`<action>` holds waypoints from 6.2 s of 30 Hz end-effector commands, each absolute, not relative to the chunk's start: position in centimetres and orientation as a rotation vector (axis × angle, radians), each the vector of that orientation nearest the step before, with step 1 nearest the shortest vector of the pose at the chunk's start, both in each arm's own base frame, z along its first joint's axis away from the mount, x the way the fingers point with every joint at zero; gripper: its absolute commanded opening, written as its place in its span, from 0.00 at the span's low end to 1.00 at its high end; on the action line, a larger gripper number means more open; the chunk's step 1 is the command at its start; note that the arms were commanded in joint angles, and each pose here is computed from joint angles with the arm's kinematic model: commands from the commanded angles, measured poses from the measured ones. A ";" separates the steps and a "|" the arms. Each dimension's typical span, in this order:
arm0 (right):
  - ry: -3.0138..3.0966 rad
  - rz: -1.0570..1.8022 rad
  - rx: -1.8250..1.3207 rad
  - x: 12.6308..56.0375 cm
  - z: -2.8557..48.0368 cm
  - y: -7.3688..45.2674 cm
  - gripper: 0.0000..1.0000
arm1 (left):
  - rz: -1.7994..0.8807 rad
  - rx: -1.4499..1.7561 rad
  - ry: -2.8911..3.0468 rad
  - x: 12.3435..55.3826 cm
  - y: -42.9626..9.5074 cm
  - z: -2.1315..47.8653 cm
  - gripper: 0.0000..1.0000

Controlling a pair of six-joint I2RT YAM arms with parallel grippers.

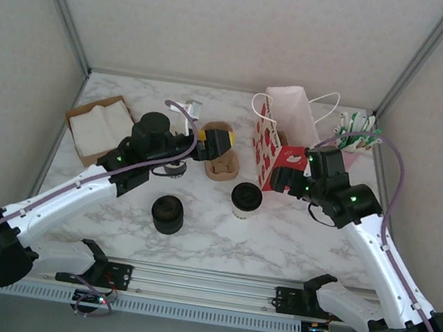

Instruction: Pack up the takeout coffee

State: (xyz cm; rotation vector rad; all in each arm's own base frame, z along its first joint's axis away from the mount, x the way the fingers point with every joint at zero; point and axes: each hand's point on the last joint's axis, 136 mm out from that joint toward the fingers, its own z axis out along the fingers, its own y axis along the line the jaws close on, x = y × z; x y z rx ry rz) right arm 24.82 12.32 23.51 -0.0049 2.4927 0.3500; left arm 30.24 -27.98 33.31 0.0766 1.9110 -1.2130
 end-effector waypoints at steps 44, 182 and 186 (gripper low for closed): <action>2.741 0.293 -0.470 22.5 21.5 20.4 0.84 | -0.854 0.015 1.970 29.1 -22.0 31.0 1.00; 3.039 -0.070 -0.665 23.6 12.1 22.8 0.69 | -0.887 0.049 1.904 28.9 -22.2 32.4 1.00; 3.022 -0.044 -0.665 23.5 13.1 22.7 0.69 | -0.854 0.021 1.895 29.6 -21.9 33.2 1.00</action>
